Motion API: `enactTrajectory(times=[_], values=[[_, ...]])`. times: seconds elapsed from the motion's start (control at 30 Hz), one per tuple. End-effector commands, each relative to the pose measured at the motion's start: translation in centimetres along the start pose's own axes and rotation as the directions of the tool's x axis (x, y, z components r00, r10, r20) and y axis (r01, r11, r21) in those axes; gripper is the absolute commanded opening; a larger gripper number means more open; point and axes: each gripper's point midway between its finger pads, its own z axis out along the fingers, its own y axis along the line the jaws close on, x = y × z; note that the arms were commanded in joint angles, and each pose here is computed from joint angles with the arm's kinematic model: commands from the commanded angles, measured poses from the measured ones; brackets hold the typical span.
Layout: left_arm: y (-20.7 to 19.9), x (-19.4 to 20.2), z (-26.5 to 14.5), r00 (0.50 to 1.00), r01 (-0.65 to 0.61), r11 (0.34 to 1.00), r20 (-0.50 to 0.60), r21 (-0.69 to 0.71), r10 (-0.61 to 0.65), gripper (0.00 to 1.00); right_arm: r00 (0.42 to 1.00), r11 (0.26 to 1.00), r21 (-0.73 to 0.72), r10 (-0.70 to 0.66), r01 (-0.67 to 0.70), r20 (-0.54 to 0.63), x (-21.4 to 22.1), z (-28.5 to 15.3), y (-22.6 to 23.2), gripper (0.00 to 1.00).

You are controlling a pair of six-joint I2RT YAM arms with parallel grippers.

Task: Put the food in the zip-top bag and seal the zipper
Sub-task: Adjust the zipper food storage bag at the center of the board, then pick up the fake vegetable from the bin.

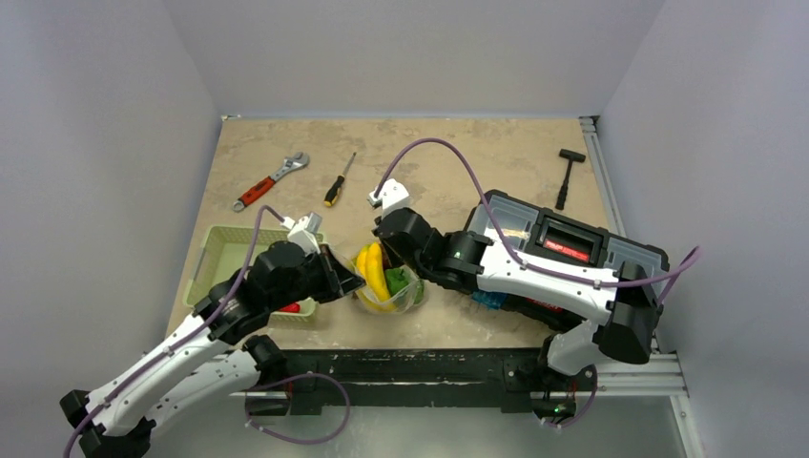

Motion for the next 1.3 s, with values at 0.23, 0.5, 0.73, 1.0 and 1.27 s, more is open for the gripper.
enactTrajectory(times=[0.23,0.5,0.73,1.0,1.27], values=[[-2.7,-3.8,-5.6,0.98,-0.175,0.985,0.093,-0.013,0.175,0.88,0.977,0.999,0.01,0.045,-0.048,0.21,-6.3,-2.9,-1.6,0.0],[2.8,-5.7,-10.8,0.949,-0.261,0.896,0.072,-0.36,0.306,0.98,0.968,1.0,0.01,0.016,-0.019,0.25,-6.5,-2.9,-2.8,0.0],[8.0,-5.7,-9.6,0.991,-0.071,0.804,0.049,-0.59,0.124,1.0,0.958,0.997,-0.067,0.052,-0.034,0.281,-6.6,-3.6,-2.8,0.0],[12.3,-8.2,-7.7,0.926,0.374,0.61,0.318,-0.698,-0.203,1.0,0.948,0.993,-0.111,0.079,-0.047,0.309,-6.9,-5.0,-2.8,0.0],[17.7,-6.1,-6.5,0.679,0.704,0.179,0.58,-0.687,-0.45,0.91,0.938,0.99,-0.128,0.097,-0.057,0.334,-7.3,-5.9,-3.0,0.0]])
